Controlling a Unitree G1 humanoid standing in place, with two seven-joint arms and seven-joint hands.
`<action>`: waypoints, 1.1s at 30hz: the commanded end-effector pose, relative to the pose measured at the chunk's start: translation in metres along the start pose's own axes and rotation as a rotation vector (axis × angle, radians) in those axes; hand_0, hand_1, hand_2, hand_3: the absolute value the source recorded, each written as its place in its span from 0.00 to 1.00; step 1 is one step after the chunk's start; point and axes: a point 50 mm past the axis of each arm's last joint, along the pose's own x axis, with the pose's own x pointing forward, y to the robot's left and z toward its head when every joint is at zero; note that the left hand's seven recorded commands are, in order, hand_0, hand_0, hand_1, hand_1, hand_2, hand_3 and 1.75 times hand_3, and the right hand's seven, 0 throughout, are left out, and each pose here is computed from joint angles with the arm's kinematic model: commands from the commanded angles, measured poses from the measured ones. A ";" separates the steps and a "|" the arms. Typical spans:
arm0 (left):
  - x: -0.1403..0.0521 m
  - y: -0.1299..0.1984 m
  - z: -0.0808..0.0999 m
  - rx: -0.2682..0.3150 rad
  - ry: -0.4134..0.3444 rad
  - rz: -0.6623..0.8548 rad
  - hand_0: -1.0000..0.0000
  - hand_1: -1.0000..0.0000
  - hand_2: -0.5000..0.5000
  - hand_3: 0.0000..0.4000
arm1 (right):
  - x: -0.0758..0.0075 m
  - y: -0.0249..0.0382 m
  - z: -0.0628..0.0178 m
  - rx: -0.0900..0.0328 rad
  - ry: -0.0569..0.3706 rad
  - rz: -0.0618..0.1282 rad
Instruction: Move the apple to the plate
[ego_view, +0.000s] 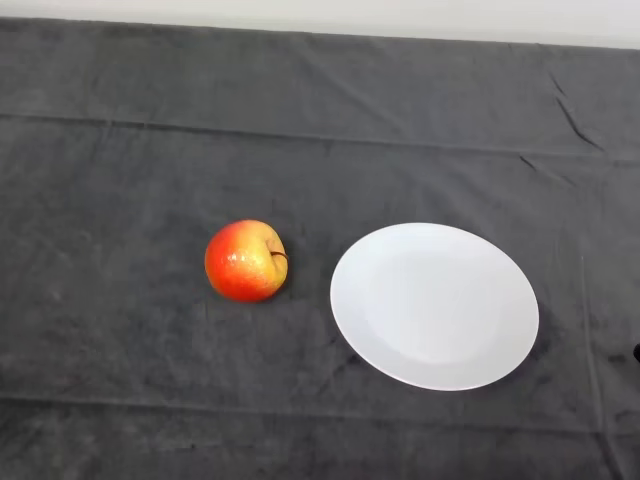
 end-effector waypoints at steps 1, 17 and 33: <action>0.006 -0.001 0.005 -0.016 -0.003 0.016 1.00 1.00 0.50 0.00 | -0.0473 -0.0173 -0.0514 -0.061 0.274 -0.032; 0.013 -0.001 0.015 -0.039 -0.034 0.026 1.00 1.00 0.50 0.00 | -0.0473 -0.0173 -0.0514 -0.061 0.274 -0.032; 0.020 -0.020 0.045 -0.079 -0.201 -0.010 1.00 1.00 0.50 0.00 | -0.0473 -0.0173 -0.0514 -0.061 0.274 -0.032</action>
